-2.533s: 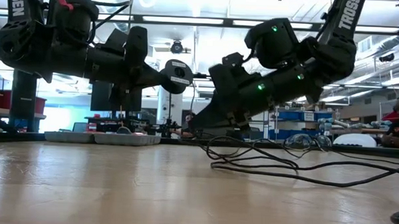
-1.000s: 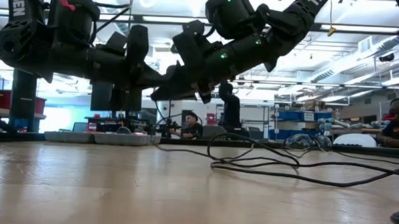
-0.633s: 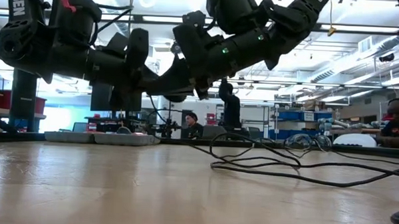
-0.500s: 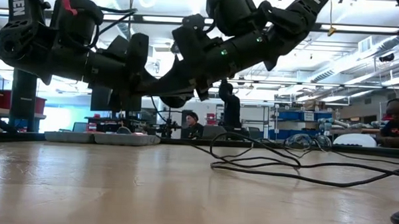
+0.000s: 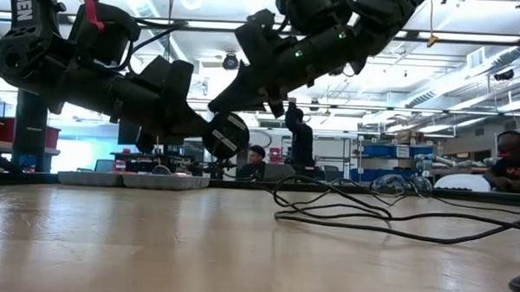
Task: Coil cords
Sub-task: Coil the black wire on the black spool
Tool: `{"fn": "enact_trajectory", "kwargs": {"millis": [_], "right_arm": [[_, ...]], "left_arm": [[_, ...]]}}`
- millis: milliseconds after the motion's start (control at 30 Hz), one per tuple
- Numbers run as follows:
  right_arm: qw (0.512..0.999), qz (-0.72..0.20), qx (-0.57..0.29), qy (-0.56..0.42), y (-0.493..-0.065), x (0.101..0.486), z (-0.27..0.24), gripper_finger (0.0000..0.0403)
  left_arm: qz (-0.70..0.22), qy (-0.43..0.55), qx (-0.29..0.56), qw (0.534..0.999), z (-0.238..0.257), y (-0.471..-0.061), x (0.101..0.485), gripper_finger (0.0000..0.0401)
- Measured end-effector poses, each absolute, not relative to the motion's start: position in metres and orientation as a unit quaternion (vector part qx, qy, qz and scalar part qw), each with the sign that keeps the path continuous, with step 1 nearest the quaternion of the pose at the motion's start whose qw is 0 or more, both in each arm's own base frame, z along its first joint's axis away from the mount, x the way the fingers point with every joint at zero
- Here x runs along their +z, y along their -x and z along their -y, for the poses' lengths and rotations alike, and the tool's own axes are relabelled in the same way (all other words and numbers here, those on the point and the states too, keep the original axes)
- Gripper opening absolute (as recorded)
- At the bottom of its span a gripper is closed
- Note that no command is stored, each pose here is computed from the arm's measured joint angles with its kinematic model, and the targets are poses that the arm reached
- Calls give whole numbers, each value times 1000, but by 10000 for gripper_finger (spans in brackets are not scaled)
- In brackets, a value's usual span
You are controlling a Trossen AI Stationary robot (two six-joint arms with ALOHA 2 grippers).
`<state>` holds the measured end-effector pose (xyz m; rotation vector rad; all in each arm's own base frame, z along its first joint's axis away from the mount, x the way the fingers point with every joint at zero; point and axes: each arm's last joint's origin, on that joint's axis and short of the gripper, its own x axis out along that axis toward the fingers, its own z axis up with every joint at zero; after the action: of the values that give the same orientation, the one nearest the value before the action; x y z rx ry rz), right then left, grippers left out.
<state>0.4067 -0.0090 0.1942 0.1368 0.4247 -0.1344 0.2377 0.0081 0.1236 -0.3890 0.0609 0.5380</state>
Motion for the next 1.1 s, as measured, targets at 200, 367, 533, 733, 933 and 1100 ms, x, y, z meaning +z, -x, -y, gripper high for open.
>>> {"fn": "enact_trajectory", "kwargs": {"millis": [200,367,533,733,933,1100], "right_arm": [[972,-210,-78,-71,-400,207,19,0],[967,-233,-66,-78,-395,209,18,0],[947,-302,-72,-88,-388,198,12,0],[940,-322,-88,-70,-378,179,-9,0],[965,-235,-88,-82,-359,150,-18,1],[972,-188,-92,-108,-354,129,-14,19]], "left_arm": [[-42,191,254,947,-8,-238,122,0],[-35,194,253,947,-8,-238,123,0],[-21,196,262,945,-8,-238,125,0],[29,207,271,940,-9,-230,130,0],[80,223,262,936,-10,-212,133,0],[92,225,259,935,-10,-214,136,0]]}}
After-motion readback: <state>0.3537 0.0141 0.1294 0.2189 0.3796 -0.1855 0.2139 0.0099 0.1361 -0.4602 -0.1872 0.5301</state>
